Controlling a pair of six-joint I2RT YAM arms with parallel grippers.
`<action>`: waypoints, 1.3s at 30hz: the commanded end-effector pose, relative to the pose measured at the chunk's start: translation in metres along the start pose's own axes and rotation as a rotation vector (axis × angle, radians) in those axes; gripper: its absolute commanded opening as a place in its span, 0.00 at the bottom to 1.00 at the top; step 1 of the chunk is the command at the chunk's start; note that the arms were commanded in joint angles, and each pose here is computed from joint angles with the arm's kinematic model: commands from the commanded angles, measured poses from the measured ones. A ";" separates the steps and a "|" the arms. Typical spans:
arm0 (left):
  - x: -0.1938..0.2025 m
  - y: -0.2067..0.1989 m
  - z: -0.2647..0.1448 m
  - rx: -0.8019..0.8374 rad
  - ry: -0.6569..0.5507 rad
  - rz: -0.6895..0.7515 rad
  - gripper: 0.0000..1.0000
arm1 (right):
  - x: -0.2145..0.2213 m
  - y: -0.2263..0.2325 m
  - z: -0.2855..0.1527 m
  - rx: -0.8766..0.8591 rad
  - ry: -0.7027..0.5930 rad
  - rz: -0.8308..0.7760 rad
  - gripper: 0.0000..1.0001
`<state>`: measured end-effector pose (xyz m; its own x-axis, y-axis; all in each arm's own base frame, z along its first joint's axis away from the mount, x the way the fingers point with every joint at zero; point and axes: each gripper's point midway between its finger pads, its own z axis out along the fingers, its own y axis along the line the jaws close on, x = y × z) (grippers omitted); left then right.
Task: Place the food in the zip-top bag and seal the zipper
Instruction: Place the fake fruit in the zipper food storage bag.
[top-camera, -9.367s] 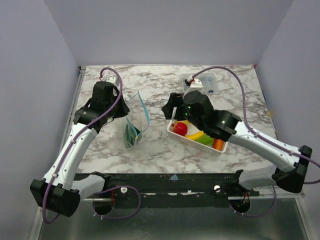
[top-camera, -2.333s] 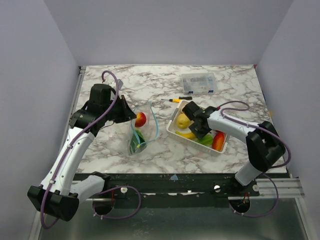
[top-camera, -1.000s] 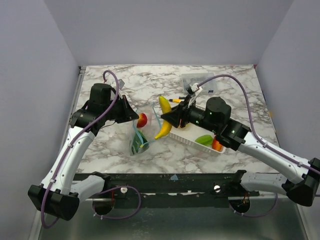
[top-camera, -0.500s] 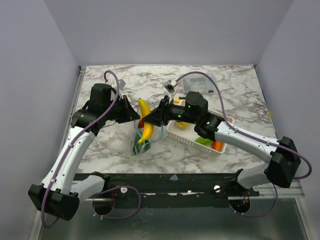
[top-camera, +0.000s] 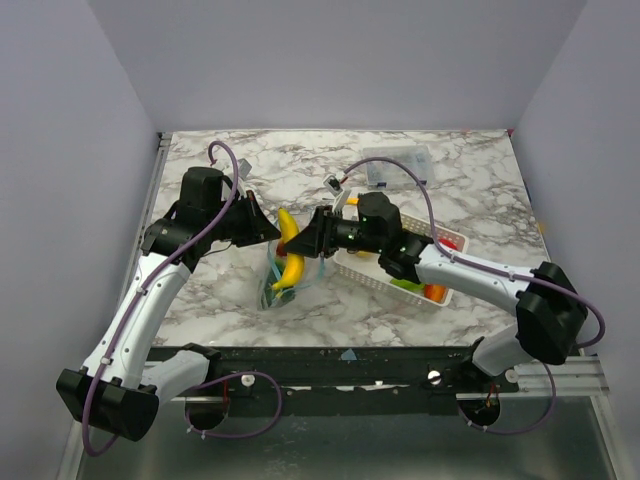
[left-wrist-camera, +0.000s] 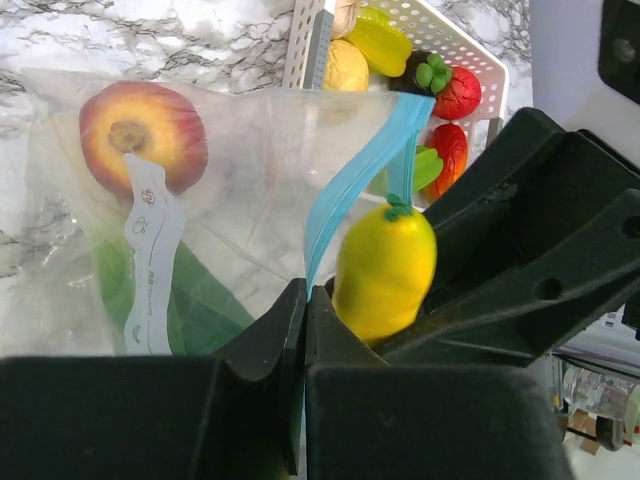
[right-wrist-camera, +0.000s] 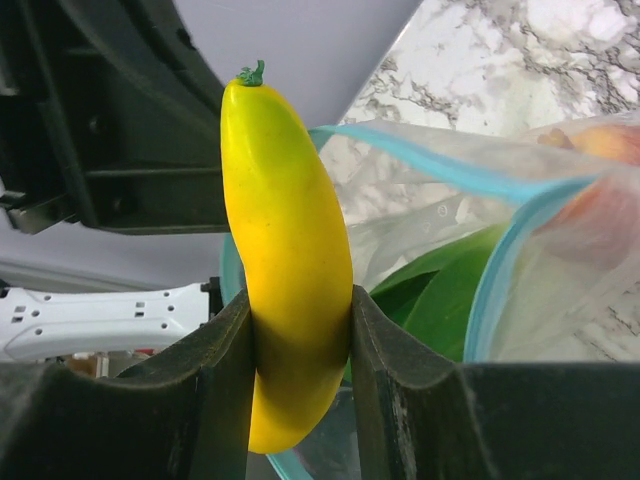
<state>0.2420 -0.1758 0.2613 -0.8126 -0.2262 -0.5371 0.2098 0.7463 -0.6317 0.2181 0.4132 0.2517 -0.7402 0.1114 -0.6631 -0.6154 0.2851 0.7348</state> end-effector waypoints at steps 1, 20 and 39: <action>-0.006 -0.015 -0.007 0.052 -0.024 0.015 0.00 | -0.004 -0.019 0.007 0.104 -0.002 0.040 0.20; -0.010 -0.016 -0.003 0.055 -0.031 0.002 0.00 | 0.003 -0.052 0.001 0.339 0.085 0.022 0.67; -0.010 -0.020 0.000 0.079 -0.014 -0.013 0.00 | 0.005 -0.046 0.014 0.413 0.135 -0.245 0.64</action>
<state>0.2463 -0.1799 0.2616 -0.8197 -0.2470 -0.5168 0.1918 0.7318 -0.6540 0.2431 0.4030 0.2183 -0.7021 -0.0561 -0.7098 -0.5712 0.6396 0.5144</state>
